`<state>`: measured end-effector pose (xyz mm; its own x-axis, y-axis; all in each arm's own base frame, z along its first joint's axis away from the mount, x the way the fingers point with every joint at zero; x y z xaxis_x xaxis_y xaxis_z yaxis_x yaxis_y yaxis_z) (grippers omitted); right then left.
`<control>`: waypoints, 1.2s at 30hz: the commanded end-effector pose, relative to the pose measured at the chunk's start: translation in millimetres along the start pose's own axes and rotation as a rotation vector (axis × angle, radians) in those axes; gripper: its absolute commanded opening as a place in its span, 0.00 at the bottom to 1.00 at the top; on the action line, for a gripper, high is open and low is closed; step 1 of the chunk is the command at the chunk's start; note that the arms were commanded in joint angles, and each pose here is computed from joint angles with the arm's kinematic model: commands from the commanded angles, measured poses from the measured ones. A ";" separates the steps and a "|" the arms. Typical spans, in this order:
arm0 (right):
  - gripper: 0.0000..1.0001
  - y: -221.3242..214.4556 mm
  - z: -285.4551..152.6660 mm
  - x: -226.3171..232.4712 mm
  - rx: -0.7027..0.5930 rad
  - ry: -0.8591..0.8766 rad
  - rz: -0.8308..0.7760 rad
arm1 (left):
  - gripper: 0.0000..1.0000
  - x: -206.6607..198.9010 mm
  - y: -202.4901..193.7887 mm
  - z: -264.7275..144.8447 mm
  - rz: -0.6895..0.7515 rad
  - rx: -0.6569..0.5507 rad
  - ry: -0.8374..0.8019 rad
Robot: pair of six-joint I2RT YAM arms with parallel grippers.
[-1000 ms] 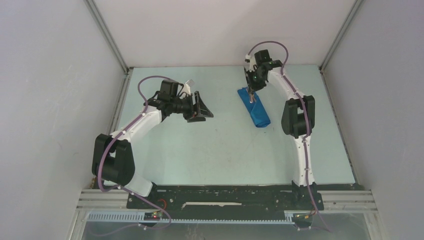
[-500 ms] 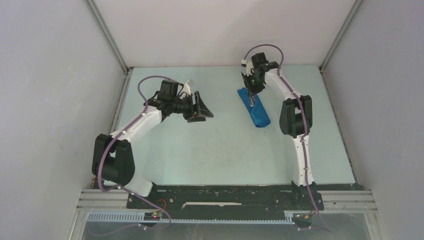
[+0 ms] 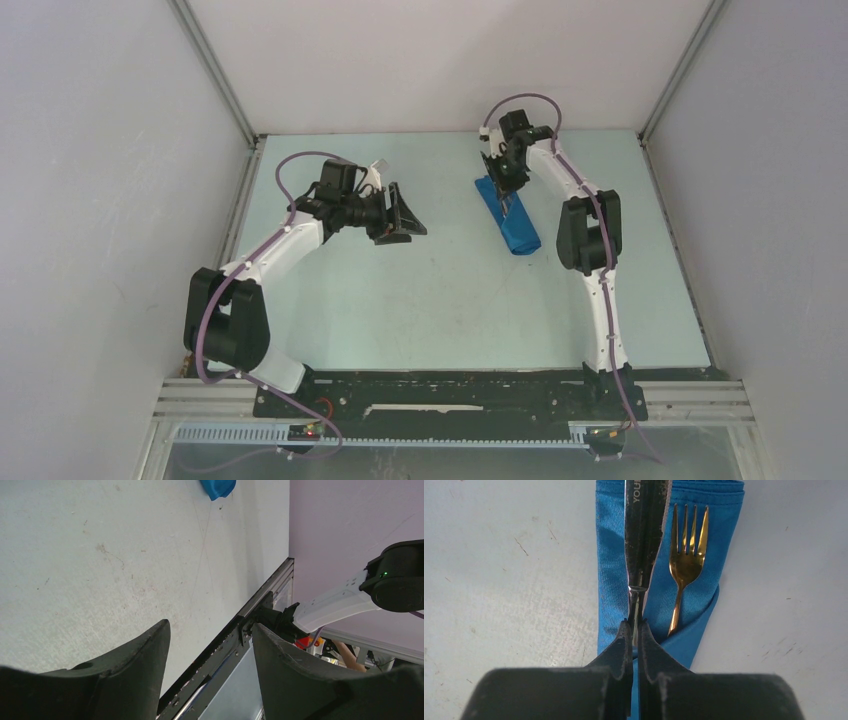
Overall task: Fold the napkin into a case and place the utensils inside
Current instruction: Insert the knife into the folded napkin.
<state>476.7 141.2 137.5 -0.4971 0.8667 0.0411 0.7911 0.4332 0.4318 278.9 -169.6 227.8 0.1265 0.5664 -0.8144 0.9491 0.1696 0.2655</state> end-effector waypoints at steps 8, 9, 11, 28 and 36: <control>0.00 -10.9 -14.8 12.5 0.043 -0.034 -0.034 | 0.66 -1.7 0.3 -1.3 0.003 0.000 -0.027; 0.00 -12.8 -15.6 12.8 0.049 -0.039 -0.032 | 0.66 -2.2 0.1 -1.4 0.004 0.000 -0.027; 0.00 -15.0 -18.2 14.5 0.054 -0.043 -0.030 | 0.66 -2.2 0.2 -1.8 0.004 -0.001 -0.027; 0.44 12.5 -8.2 17.2 -0.041 -0.086 -0.005 | 0.66 -1.9 0.2 -1.3 0.003 0.001 -0.028; 0.39 13.4 6.9 12.4 -0.027 -0.066 0.005 | 0.66 -1.3 0.3 -0.9 0.001 0.002 -0.027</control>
<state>477.6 158.4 143.1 -0.4778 0.8781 -0.0262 0.7780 0.4368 0.4516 278.9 -169.7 227.8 0.1270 0.5658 -0.8147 0.9491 0.1693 0.2655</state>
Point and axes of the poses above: each gripper's point midway between its finger pads, its own z axis out along the fingers, its own x axis along the line the jaws close on, y = z × x, the point moved 9 cm from there along -z, back along the fingers, and after that the axes turned 3 degrees about -z, right-handed, at the moved point
